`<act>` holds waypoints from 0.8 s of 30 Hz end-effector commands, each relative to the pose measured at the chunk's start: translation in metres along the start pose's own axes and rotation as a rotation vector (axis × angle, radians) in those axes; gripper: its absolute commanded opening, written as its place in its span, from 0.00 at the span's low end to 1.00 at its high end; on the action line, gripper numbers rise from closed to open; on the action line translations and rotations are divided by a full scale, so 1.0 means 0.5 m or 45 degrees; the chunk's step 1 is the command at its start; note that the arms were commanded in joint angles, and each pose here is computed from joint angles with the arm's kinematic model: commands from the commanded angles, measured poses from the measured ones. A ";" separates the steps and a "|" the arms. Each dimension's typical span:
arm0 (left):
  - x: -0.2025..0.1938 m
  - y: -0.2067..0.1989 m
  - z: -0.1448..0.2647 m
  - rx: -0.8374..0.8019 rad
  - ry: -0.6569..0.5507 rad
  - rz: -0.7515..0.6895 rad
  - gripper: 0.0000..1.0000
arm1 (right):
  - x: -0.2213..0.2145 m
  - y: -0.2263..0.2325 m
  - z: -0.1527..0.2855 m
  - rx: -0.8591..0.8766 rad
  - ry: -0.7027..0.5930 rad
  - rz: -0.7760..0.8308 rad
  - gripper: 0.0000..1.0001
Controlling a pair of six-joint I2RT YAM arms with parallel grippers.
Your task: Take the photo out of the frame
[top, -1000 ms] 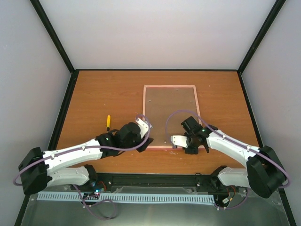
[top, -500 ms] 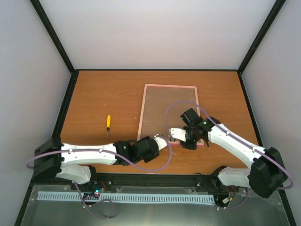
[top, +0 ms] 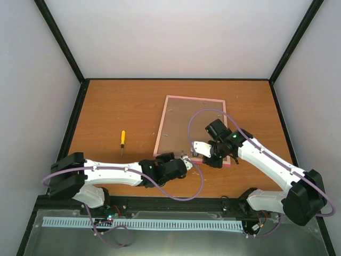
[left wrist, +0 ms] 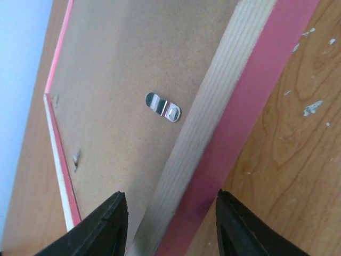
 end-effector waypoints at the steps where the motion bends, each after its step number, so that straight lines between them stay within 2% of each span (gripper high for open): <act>1: 0.043 0.025 0.017 0.086 -0.075 -0.099 0.45 | 0.043 -0.011 0.048 -0.048 -0.120 -0.018 0.03; 10: 0.061 0.038 0.032 0.147 -0.166 -0.197 0.50 | 0.054 -0.004 0.062 -0.023 -0.145 -0.028 0.03; 18: 0.060 0.043 0.045 0.158 -0.212 -0.301 0.35 | 0.062 -0.001 0.071 -0.014 -0.167 -0.035 0.03; 24: 0.070 0.054 0.059 0.155 -0.230 -0.298 0.14 | 0.070 0.001 0.084 -0.010 -0.188 -0.037 0.03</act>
Point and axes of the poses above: each gripper's point midway between its finger pads, its own z axis back along the fingers, its own y axis along the line the jaws close on, x = y × z, the point moved 1 cm from there along z, back along the fingers, and after that the axes turned 1 degree about z, right-handed, at the moved point
